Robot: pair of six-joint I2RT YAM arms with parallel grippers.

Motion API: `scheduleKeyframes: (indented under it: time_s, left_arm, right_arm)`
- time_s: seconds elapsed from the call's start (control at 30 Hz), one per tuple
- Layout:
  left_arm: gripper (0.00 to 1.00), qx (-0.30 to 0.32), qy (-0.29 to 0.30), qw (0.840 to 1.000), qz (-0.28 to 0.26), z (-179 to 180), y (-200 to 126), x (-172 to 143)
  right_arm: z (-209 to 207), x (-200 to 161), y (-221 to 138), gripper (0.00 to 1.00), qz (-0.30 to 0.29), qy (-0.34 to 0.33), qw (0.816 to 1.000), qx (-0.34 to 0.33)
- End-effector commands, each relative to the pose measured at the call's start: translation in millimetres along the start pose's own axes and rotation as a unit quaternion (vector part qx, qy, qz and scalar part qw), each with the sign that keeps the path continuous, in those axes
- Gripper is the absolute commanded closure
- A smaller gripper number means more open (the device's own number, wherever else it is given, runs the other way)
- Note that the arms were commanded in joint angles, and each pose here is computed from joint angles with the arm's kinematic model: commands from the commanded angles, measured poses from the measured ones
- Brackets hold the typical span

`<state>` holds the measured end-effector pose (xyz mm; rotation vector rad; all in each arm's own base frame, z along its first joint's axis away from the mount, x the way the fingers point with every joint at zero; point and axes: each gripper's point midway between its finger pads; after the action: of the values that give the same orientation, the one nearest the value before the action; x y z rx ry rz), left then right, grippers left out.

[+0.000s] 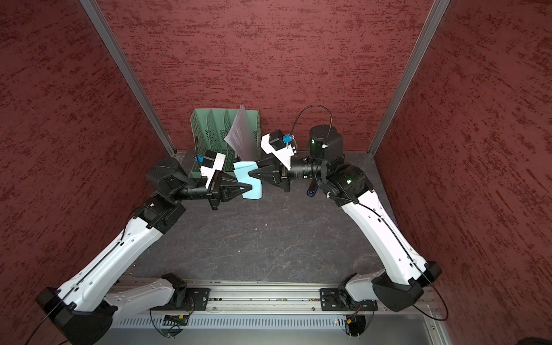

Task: Fold the square paper along the opposite sides
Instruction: Smooth out the paper.

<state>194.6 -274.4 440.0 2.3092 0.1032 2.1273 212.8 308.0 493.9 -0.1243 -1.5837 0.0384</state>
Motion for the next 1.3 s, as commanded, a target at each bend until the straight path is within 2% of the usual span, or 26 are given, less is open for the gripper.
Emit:
scheduleKeyframes:
  time_s: [0.0,0.2,0.23,0.27,0.3,0.5,0.6,0.8,0.93,1.17,1.27]
  left_arm:
    - [1.00,-0.004,0.007,1.000,0.000,-1.2,-0.3,4.3]
    - [1.00,-0.003,0.000,1.000,0.006,0.5,0.4,0.1]
    - [1.00,-0.002,0.000,1.000,0.006,1.3,0.3,-0.6]
    - [1.00,-0.002,0.000,1.000,0.006,0.9,0.3,-0.5]
    - [1.00,-0.002,-0.001,1.000,0.007,0.6,0.3,-0.9]
    - [1.00,-0.002,0.000,1.000,0.008,0.6,0.0,-1.6]
    - [1.00,-0.001,-0.001,1.000,0.010,1.1,0.2,-2.8]
    - [1.00,0.000,-0.002,1.000,0.011,2.0,0.3,-4.1]
    - [1.00,0.000,-0.003,1.000,0.011,2.2,0.5,-4.4]
    - [1.00,0.005,0.002,1.000,0.010,2.8,-0.1,-3.0]
    - [1.00,0.016,0.011,1.000,0.007,4.0,-1.6,0.0]
  right_arm:
    - [4.8,14.7,-8.9,0.80,-0.013,-0.024,1.000,-0.011]
    - [4.9,18.1,-9.1,0.82,-0.015,-0.026,1.000,-0.010]
    - [5.4,18.5,-9.0,0.85,-0.015,-0.026,1.000,-0.009]
    - [5.9,19.1,-9.4,0.95,-0.016,-0.027,0.999,-0.007]
    - [6.9,19.1,-9.0,1.00,-0.016,-0.027,1.000,-0.005]
    - [4.7,17.0,-8.6,1.00,-0.012,-0.022,1.000,-0.009]
    - [3.1,18.3,-9.4,0.89,-0.014,-0.025,0.999,-0.017]
    - [5.1,22.6,-11.6,0.88,-0.018,-0.031,0.999,-0.018]
    - [6.0,21.3,-11.3,1.00,-0.017,-0.030,0.999,-0.014]
    - [5.9,17.9,-10.4,1.00,-0.012,-0.024,1.000,-0.012]
    - [5.9,14.0,-10.5,0.77,-0.009,-0.019,1.000,-0.014]
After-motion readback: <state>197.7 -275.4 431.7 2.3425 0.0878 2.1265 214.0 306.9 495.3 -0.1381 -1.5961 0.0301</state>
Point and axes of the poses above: each gripper's point midway between its finger pads, its own y axis out along the fingers, its own z axis along the line the jaws close on, x = y × z, and after that the axes turned 3 degrees about y, right-handed
